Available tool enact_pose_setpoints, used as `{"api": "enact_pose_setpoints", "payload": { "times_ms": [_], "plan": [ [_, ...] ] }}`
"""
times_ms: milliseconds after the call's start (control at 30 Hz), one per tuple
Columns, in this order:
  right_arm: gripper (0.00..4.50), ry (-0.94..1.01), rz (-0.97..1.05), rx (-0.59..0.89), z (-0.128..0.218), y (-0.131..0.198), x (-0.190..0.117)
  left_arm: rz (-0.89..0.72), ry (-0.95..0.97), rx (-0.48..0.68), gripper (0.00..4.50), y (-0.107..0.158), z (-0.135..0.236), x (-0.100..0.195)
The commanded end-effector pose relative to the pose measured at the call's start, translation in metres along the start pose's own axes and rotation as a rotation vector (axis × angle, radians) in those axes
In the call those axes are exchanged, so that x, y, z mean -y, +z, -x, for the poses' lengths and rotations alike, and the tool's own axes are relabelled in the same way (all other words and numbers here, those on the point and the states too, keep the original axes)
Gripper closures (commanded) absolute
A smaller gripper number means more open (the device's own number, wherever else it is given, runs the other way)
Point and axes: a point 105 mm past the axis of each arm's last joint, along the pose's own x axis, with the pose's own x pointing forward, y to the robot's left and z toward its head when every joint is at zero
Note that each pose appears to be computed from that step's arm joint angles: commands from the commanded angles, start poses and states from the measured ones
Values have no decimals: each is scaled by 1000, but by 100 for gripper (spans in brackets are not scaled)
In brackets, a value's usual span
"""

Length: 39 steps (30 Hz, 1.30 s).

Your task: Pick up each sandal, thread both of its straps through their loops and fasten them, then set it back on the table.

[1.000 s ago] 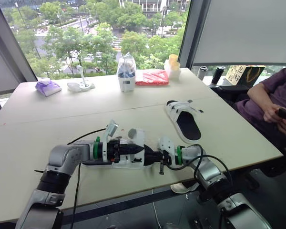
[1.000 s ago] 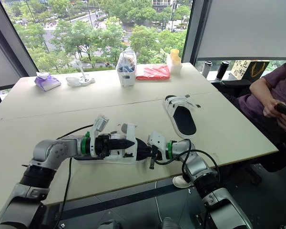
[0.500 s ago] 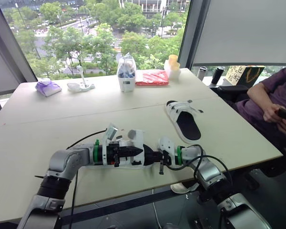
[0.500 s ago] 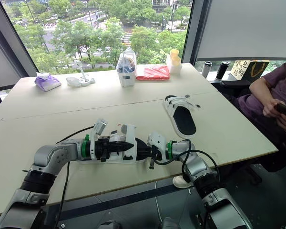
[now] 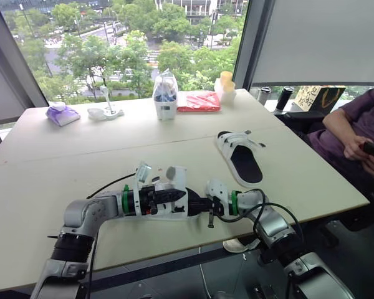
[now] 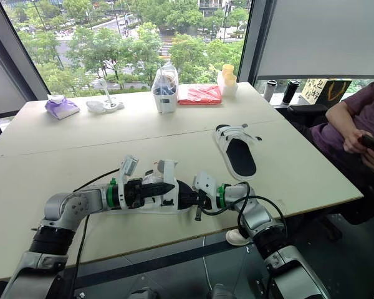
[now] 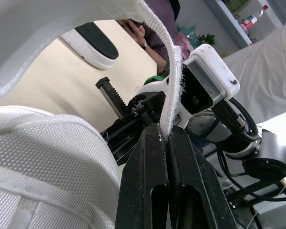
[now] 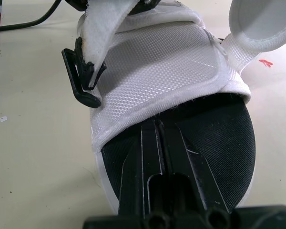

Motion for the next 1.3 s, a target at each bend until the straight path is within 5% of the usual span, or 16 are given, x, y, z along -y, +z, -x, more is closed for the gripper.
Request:
{"api": "enact_pose_setpoints", "payload": {
  "times_ms": [33, 633, 1000, 1100, 1233, 1300],
  "plan": [
    [450, 35, -125, -184, 3, -54, -20, 7, 7, 6, 445, 2, 3, -1],
    [450, 31, -121, -184, 2, -53, -19, -85, 60, -177, 445, -38, 13, -10],
    [450, 34, -123, -187, 3, -54, -18, -163, 30, -171, 445, -29, 12, 3],
    [450, 32, -123, -189, 3, -55, -17, -196, 76, -121, 363, -16, 17, -1],
    [450, 29, -126, -192, 5, -57, -17, -334, 207, -81, 173, 3, 30, -3],
    [450, 27, -128, -194, 7, -58, -17, -427, 241, -119, 173, 2, 38, 3]
  ]
}}
